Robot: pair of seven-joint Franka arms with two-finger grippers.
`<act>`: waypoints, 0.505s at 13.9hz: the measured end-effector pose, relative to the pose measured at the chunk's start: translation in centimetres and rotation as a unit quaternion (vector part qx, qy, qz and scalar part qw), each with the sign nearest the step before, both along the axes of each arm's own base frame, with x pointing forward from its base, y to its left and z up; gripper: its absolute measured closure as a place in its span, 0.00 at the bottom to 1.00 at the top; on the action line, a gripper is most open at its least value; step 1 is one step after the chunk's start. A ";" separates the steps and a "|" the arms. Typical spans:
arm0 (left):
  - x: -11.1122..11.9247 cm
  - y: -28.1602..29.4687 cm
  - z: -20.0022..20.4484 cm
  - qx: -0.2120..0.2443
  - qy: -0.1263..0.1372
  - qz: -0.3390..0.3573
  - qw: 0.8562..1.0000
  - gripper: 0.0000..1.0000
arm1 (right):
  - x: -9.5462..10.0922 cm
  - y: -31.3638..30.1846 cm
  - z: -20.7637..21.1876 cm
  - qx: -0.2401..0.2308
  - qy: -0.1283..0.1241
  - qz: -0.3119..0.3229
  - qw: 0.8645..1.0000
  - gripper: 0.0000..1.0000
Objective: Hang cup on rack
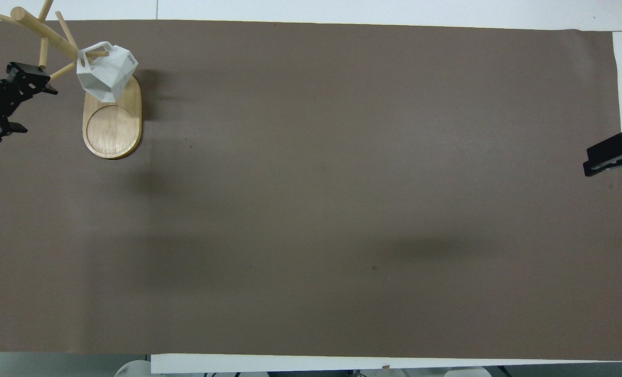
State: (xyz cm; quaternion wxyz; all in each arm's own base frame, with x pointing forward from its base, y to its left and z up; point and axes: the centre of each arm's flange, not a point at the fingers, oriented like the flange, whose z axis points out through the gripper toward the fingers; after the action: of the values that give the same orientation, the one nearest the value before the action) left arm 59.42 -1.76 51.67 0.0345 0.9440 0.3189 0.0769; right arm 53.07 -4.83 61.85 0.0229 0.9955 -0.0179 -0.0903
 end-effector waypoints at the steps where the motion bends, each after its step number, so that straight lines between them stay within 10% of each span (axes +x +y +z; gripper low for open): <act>1: -0.6 -0.3 1.5 0.003 0.017 -0.032 0.999 0.01 | 0.0 0.0 0.0 0.000 0.000 0.000 1.000 0.00; 7: -3.1 -1.4 6.8 0.016 0.084 -0.229 0.970 0.01 | 0.0 0.0 0.0 0.000 0.000 0.000 1.000 0.00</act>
State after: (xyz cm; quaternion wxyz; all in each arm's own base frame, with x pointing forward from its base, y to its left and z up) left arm 56.35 -3.11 58.46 0.0095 0.9955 0.0945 -0.0080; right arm 53.07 -4.83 61.84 0.0229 0.9955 -0.0178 -0.0905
